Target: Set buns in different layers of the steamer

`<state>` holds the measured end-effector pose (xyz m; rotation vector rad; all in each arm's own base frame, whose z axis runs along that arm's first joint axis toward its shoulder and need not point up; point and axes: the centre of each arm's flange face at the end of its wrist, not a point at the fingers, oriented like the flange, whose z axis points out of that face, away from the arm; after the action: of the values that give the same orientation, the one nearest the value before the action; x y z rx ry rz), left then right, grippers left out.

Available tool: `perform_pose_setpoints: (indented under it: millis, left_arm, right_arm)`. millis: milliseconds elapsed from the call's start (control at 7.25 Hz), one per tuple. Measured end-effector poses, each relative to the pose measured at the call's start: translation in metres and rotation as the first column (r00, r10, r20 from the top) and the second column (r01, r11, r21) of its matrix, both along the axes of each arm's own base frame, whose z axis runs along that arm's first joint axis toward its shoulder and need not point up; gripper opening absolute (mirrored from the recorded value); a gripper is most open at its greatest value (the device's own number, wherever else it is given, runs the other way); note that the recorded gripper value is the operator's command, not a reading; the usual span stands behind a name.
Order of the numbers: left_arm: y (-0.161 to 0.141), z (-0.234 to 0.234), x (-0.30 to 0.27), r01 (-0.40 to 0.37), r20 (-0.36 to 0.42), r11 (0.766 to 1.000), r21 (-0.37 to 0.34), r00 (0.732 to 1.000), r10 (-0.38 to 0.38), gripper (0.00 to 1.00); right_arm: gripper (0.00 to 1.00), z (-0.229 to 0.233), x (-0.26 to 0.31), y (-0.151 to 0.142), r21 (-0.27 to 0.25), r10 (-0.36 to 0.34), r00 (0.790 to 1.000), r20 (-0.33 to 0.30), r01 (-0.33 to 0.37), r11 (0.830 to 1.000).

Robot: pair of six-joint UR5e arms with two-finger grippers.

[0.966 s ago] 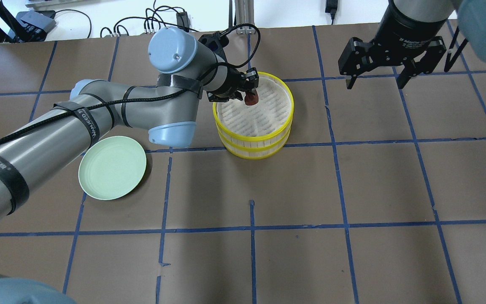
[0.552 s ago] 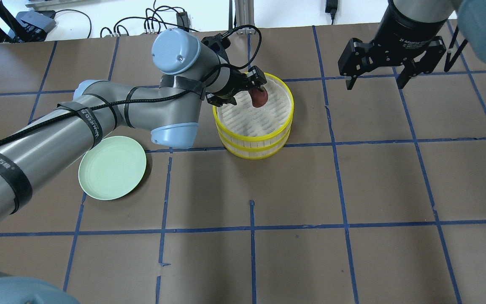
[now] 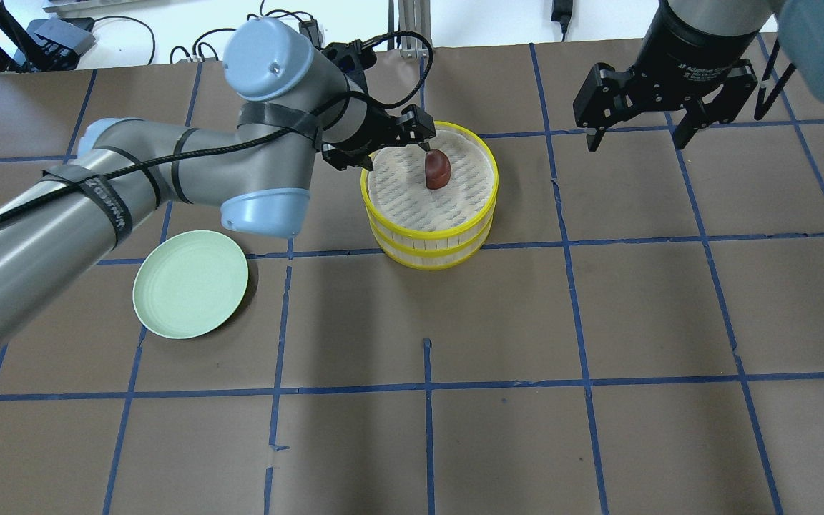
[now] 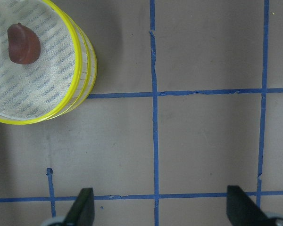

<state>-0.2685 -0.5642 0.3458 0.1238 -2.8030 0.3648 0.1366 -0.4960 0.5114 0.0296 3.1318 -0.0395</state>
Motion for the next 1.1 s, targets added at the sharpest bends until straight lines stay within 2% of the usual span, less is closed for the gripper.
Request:
perform_pose_setpoints:
  millis: [138, 276, 552, 828, 1103]
  left_arm:
    - [0.01, 0.026, 0.043, 0.037, 0.072, 0.998, 0.059, 0.997, -0.041, 1.0]
    - [0.024, 0.054, 0.083, 0.046, 0.11, 0.991, 0.126, 0.992, -0.06, 1.0]
    - [0.057, 0.11, 0.136, 0.021, 0.167, 0.971, 0.237, 0.984, -0.062, 1.0]
    - [0.082, 0.141, 0.152, 0.01, 0.244, 0.954, 0.299, 0.966, -0.087, 1.0]
    - [0.088, 0.146, 0.153, 0.009, 0.258, 0.95, 0.313, 0.961, -0.095, 1.0]
  right_arm:
    - [1.0, 0.0, 0.0, 0.0, 0.0, 0.0, 1.0, 0.001, 0.0, 1.0]
    - [1.0, 0.0, 0.0, 0.0, 0.0, 0.0, 1.0, 0.001, 0.0, 1.0]
    - [1.0, -0.001, -0.001, -0.001, 0.001, -0.001, 1.0, 0.0, 0.001, 1.0]
    - [1.0, -0.002, -0.001, -0.001, 0.004, -0.001, 1.0, -0.001, 0.001, 1.0]
    - [1.0, -0.004, -0.001, -0.001, 0.007, -0.001, 1.0, -0.001, 0.001, 1.0]
